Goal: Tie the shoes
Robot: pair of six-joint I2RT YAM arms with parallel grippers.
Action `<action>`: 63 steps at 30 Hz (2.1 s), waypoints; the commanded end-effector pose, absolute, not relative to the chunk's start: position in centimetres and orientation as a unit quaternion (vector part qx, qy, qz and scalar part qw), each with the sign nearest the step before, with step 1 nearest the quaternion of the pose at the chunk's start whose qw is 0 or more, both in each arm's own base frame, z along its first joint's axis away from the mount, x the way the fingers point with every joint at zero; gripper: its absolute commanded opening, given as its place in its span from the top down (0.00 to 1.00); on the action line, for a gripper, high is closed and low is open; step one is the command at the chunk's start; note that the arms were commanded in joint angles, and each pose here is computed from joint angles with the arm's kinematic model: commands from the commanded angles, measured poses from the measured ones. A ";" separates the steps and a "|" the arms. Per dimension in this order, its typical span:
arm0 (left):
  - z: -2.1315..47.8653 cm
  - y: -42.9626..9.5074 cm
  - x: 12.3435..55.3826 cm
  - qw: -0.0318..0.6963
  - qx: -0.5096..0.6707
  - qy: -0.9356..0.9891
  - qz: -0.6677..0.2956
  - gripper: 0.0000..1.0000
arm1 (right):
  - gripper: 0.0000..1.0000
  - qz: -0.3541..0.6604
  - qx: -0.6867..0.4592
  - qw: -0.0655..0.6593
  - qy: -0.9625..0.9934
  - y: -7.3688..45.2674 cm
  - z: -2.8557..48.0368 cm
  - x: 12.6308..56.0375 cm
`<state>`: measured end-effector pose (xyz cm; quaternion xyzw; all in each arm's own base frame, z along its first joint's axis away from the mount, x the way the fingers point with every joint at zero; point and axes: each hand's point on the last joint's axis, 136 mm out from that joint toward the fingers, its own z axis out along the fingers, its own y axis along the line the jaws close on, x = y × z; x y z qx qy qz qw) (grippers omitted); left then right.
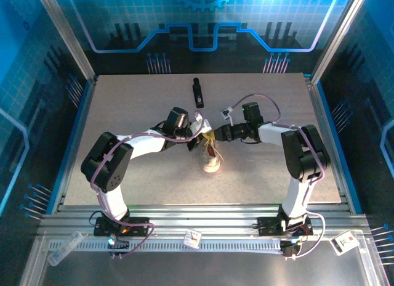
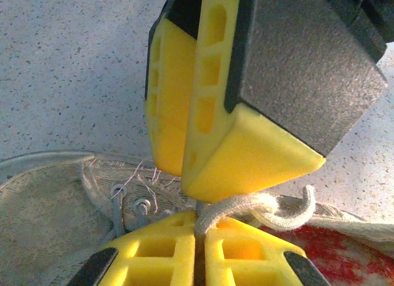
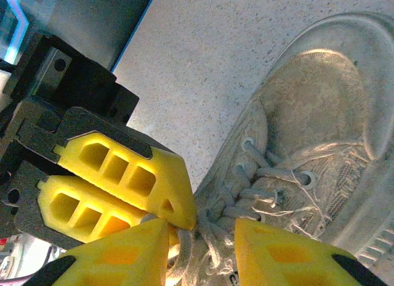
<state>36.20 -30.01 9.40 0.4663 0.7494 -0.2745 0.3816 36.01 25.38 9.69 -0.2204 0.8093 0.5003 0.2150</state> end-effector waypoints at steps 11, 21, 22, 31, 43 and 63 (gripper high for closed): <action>10.9 -30.8 36.5 0.406 0.482 0.726 -0.276 0.91 | 0.78 0.514 -0.219 0.162 0.813 26.4 8.6 34.8; 11.4 -30.3 36.0 0.415 0.481 0.724 -0.269 0.82 | 1.00 0.491 -0.228 0.227 0.810 25.2 11.0 35.8; 11.5 -30.3 35.9 0.417 0.482 0.722 -0.269 0.78 | 1.00 0.489 -0.229 0.228 0.810 25.2 11.0 35.8; 15.6 -28.7 35.3 0.443 0.458 0.716 -0.286 0.46 | 1.00 0.471 -0.241 0.225 0.818 25.3 10.8 35.7; 14.3 -24.3 35.1 0.452 0.502 0.699 -0.235 0.33 | 1.00 0.460 -0.259 0.214 0.822 25.8 10.8 35.7; 8.1 -26.3 38.8 0.394 0.589 0.682 -0.179 0.48 | 1.00 0.454 -0.261 0.205 0.827 26.1 11.0 35.6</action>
